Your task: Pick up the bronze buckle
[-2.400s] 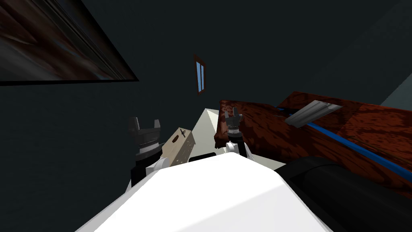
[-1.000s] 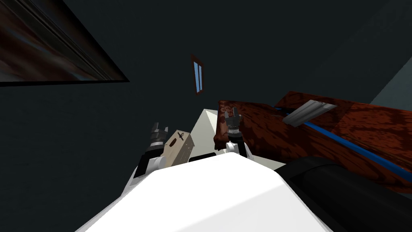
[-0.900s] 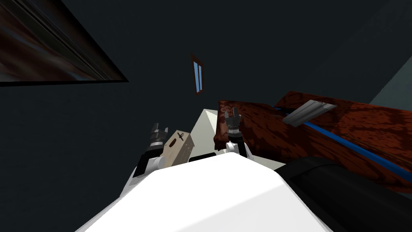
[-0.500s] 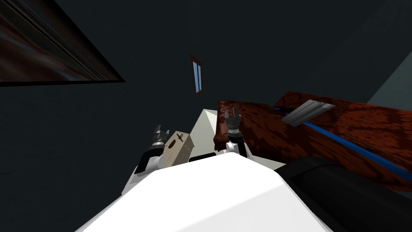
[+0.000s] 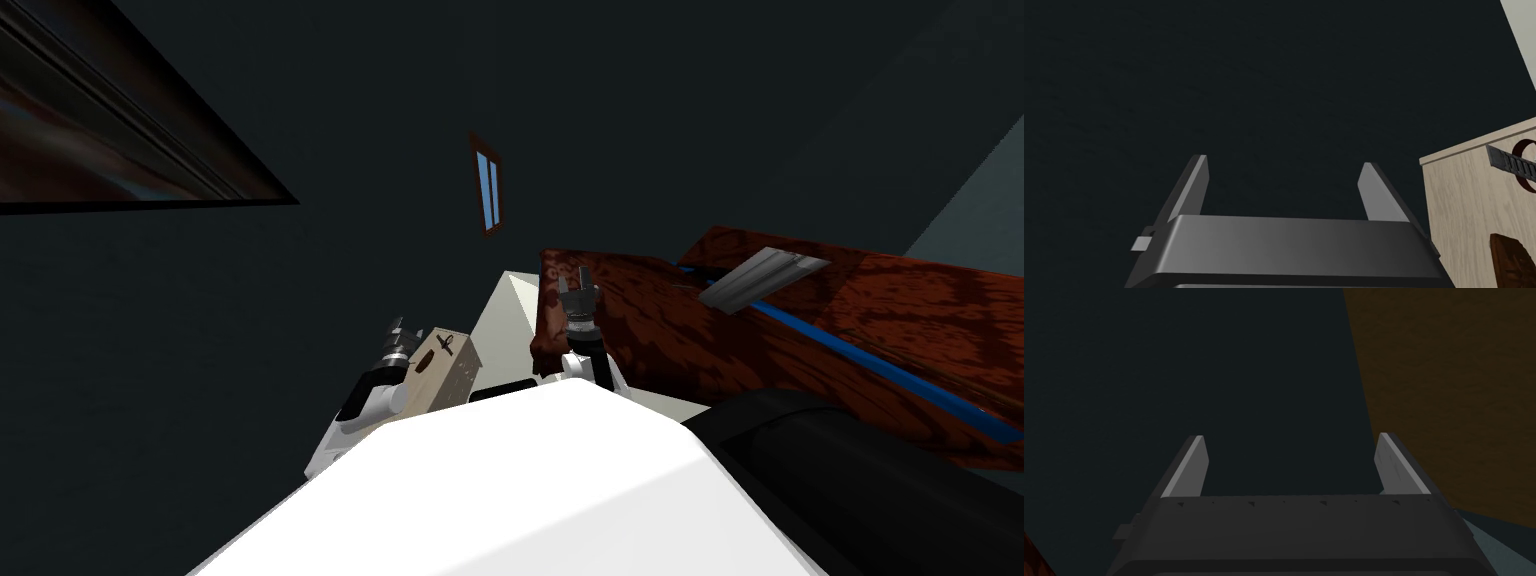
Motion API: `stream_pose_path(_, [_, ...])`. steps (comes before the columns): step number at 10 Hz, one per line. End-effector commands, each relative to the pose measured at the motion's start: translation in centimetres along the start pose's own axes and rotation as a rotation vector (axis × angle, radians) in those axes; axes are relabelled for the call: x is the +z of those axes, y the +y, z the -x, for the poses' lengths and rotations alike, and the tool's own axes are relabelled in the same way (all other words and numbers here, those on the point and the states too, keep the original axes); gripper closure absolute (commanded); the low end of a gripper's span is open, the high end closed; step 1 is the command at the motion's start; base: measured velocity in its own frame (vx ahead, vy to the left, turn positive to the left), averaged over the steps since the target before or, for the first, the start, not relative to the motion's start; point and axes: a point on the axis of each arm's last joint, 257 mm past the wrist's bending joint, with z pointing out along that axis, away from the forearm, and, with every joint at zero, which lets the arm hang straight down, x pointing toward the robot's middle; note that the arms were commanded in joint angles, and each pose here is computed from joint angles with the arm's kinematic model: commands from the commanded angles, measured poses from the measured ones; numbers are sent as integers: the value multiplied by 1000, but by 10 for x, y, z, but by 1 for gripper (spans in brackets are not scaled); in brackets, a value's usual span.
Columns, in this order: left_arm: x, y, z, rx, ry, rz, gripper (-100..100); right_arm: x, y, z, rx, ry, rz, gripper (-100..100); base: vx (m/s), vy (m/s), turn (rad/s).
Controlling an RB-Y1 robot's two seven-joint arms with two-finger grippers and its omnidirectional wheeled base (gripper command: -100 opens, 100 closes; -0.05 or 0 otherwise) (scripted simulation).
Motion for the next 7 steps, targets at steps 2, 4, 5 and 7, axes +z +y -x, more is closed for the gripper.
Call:
stream_pose_path(2, [5,29,23,-50,-46,92,-100,0,0,0,0,0,0,0,31,-2,-26])
stream_pose_path(4, [7,46,37,-83,-76,149,-100,0,0,0,0,0,0,0,29,-2,-20])
stream_pose_path(5, [6,49,38,-83,-80,159,-100,0,0,0,0,0,0,0,26,0,-18])
stream_pose_path(7, [7,67,53,-117,-114,219,-100,0,0,0,0,0,0,0,27,-3,-23])
